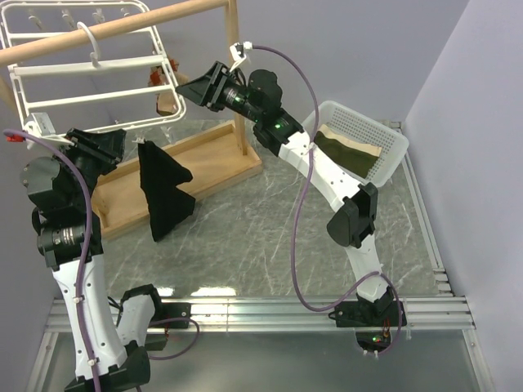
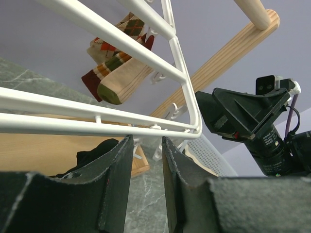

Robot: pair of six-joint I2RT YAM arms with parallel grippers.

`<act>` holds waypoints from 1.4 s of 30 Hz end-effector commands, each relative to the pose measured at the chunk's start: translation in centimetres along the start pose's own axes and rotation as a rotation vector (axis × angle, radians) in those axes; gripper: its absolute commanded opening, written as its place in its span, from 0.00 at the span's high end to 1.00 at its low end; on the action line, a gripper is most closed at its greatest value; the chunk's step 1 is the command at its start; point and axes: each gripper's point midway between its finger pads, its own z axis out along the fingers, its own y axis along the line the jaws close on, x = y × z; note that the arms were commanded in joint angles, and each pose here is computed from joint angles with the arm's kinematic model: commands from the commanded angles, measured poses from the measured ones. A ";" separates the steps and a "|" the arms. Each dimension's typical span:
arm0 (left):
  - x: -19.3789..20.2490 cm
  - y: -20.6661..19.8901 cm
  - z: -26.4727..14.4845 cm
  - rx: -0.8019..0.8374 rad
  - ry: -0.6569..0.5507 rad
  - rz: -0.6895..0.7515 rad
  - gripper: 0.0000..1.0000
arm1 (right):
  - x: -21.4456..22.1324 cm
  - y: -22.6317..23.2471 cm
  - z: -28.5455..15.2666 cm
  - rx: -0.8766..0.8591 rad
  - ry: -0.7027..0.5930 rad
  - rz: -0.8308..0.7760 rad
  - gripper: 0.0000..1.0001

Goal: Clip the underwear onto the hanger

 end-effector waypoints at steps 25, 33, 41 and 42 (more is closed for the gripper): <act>-1.8 -0.8 -0.1 0.017 -0.070 0.019 0.64 | 2.6 4.1 1.1 -0.200 0.062 0.132 0.76; -3.3 -1.0 0.9 0.018 -0.106 0.045 0.69 | 0.1 5.1 -0.4 -0.211 0.024 0.147 1.00; -4.1 -2.0 2.5 0.076 -0.104 0.039 0.75 | -3.3 5.5 -2.3 -0.212 -0.034 0.165 1.00; -4.1 -2.0 2.7 0.079 -0.102 0.038 0.75 | -3.7 5.5 -2.4 -0.209 -0.043 0.164 1.00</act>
